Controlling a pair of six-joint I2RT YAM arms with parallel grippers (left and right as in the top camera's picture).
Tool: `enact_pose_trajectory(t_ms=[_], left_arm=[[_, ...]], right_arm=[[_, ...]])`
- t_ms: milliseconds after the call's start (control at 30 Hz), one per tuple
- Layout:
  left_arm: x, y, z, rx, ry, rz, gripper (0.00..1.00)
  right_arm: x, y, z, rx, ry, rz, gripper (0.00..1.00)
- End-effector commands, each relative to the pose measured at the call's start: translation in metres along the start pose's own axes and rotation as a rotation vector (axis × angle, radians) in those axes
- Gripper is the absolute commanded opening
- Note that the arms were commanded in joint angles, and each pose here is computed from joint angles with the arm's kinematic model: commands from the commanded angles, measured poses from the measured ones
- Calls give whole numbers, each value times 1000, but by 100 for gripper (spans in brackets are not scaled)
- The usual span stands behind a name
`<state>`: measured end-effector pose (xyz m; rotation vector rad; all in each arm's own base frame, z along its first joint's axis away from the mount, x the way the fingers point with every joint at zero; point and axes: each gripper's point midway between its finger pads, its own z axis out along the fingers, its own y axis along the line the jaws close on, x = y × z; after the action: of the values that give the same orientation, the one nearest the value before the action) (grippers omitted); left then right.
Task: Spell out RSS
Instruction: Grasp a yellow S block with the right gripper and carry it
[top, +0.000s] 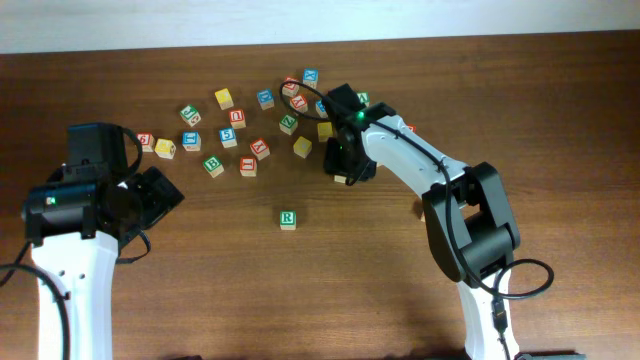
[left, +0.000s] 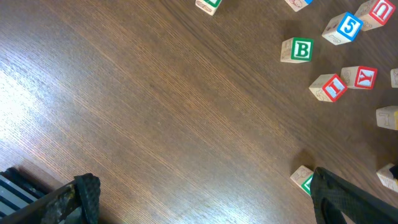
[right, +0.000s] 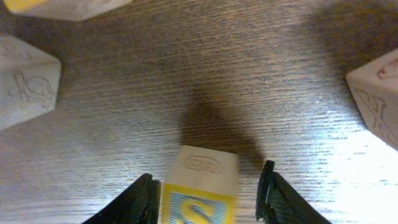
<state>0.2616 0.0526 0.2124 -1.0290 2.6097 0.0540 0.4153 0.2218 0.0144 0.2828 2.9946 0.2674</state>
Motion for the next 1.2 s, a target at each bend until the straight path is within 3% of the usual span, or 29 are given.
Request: enact_pose_trajectory(t_ms=[0,100,367,500,633,733,867,1033,1167], left_arm=[[-2,1,-2,3,-8,-4,99],[-2,1,-2,3,-8,-4,99],[-2,1,-2,3,-8,-4,99],[-2,1,-2,3,-8,-4,99],[-2,1,-2,3,-8,-4,99],[-2,1,-2,3,-8,-4,99],[-2,1,-2,3,-8,-4,99],[-2,1,-2,3,-8,-4,99],[-2,1,-2,3,-8,-4,99]], right_arm=[[2,-7,8,29,7,-66,34],[3,-8,8,32,10,-67,20],[24,-19,-6,74,91,-73,20],[31,0,-77,-28,89,-149,20],[90,-5,-135,-18,212,-236,18],[120,21,-116,-2,214,-331,19],[118,40,-69,-5,74,-272,19],[118,37,-21,-68,8,-252,22],[109,41,-19,-81,-39,-226,24]])
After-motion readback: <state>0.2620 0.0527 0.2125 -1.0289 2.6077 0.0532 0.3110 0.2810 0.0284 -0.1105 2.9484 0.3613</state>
